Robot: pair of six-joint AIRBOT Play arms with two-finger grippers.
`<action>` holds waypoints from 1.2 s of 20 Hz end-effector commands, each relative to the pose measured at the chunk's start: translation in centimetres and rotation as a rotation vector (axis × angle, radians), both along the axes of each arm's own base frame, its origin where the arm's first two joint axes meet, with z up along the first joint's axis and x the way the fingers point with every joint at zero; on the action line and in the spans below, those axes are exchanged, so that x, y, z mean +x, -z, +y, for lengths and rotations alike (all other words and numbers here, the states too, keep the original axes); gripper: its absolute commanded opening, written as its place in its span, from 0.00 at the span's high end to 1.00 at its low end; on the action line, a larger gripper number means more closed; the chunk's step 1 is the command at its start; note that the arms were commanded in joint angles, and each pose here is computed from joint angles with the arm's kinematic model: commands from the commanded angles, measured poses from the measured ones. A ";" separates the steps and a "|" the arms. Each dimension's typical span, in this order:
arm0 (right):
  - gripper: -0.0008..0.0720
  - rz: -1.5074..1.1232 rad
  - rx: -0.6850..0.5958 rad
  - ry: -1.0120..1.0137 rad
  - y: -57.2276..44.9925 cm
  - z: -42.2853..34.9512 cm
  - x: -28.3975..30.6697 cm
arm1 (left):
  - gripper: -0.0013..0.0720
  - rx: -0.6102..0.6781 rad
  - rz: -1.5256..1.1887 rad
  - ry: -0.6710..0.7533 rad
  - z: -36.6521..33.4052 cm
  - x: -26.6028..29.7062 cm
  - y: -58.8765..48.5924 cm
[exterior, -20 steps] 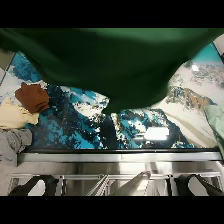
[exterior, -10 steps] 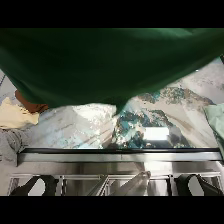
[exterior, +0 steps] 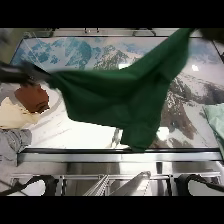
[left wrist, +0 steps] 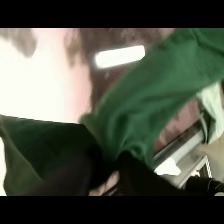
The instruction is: Fold the shirts.
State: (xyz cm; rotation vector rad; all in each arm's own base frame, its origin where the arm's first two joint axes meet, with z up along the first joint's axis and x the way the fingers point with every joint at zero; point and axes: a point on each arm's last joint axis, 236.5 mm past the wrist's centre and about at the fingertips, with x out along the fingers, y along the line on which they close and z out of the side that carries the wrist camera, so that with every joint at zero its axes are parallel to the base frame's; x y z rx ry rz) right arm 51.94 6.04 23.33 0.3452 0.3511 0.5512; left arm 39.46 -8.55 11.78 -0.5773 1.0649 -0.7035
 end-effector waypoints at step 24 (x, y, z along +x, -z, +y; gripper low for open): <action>0.51 0.794 0.362 -0.421 19.7 -0.5 -12.3 | 0.19 0.219 0.525 0.088 5.8 -0.5 22.7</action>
